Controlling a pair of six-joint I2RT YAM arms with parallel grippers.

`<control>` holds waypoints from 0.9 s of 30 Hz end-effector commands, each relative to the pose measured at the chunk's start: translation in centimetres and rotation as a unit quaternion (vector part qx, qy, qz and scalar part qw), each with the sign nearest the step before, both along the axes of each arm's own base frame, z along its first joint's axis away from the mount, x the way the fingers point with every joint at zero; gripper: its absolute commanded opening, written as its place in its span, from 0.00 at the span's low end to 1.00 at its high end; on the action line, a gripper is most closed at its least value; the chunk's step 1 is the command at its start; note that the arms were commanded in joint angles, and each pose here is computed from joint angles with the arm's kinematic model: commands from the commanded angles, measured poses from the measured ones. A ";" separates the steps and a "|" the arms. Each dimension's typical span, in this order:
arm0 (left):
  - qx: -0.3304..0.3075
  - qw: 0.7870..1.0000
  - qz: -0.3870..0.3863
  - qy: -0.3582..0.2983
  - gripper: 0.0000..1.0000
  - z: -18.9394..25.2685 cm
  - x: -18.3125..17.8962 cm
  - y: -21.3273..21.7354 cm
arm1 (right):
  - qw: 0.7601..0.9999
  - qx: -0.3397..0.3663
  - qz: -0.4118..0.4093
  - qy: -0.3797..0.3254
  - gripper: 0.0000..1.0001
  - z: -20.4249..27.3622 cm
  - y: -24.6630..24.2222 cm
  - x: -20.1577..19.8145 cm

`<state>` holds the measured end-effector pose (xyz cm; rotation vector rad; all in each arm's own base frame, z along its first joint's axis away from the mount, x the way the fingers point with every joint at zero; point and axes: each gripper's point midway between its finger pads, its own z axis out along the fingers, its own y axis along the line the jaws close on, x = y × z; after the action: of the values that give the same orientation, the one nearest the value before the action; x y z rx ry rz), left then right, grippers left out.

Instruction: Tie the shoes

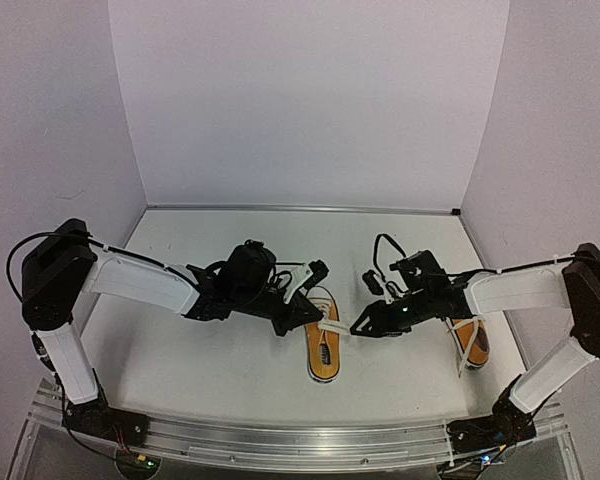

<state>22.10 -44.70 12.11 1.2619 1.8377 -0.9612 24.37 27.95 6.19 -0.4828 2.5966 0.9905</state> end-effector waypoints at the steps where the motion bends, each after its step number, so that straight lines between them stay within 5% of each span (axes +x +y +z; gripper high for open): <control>1: -0.018 0.999 0.015 -0.035 0.00 2.9 0.5 0.7 | 0.999 -0.013 -0.035 -0.034 0.40 1.3 -0.6 2.3; 14: 0.003 0.997 0.052 -0.061 0.00 3.4 1.5 2.7 | 1.000 0.004 -0.015 -0.021 0.40 1.2 0.8 2.6; 27: 0.025 0.982 0.169 -0.079 0.00 4.6 6.1 6.7 | 1.000 0.012 0.004 -0.017 0.39 1.0 1.3 2.4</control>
<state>26.39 -39.64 15.24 1.0780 1.8674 -0.6951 25.94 28.29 6.19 -0.4639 2.5972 0.9729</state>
